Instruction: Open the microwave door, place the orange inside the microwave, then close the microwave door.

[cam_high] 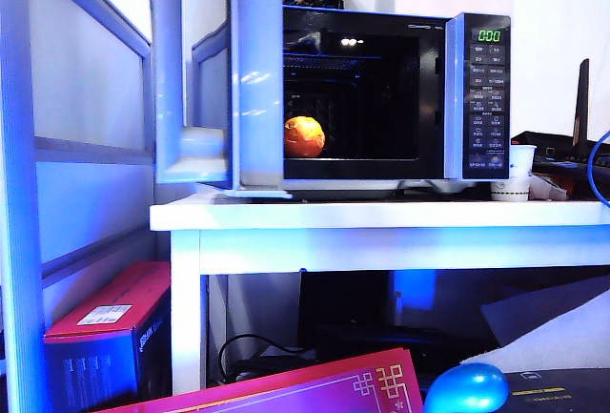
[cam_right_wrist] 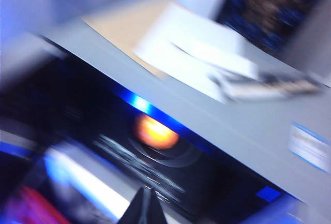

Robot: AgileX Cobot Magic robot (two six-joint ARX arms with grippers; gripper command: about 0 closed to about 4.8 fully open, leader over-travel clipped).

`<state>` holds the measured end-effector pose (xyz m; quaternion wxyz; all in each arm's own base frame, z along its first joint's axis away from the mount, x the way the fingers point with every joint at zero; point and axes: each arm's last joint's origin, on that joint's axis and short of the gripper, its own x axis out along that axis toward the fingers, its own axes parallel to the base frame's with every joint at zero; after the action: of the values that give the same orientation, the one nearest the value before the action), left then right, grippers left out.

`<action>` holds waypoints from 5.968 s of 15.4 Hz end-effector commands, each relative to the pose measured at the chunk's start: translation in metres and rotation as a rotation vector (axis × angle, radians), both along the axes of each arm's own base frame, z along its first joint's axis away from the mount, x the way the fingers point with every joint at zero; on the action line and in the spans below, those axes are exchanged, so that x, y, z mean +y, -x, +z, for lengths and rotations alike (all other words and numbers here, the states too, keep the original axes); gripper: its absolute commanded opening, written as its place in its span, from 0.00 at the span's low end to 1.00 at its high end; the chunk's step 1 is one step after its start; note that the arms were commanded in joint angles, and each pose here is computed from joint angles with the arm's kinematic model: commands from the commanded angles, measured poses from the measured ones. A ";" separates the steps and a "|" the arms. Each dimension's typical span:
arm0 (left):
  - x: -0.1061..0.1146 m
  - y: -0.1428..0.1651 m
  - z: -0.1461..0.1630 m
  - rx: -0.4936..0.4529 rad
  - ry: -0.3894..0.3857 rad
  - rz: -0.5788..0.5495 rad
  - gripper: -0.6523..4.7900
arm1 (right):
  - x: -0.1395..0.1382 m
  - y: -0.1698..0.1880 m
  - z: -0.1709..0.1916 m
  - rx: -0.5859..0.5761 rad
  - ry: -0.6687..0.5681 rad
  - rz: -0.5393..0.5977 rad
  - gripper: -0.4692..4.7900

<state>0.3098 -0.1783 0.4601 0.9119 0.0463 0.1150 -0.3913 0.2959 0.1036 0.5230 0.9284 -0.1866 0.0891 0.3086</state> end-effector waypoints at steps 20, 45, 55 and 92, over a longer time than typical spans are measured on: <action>0.043 0.055 0.001 0.189 -0.337 0.350 0.11 | 0.044 0.041 0.014 0.144 -0.270 0.665 0.09; 0.017 0.020 -0.006 0.124 -0.188 0.175 0.11 | 0.072 -0.063 -0.084 0.244 0.177 -0.053 0.09; 0.017 0.020 -0.007 0.133 -0.178 0.180 0.11 | 0.081 -0.100 -0.109 0.144 0.272 -0.306 0.09; 0.255 0.451 0.074 -0.733 0.436 0.329 0.11 | -0.116 0.321 0.081 -0.486 -0.356 -0.162 0.09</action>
<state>-0.1466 0.0793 0.5410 0.9149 -0.0361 -0.3348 -0.2227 -0.0248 -0.0128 0.6074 0.9596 -0.0887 -0.1946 0.1827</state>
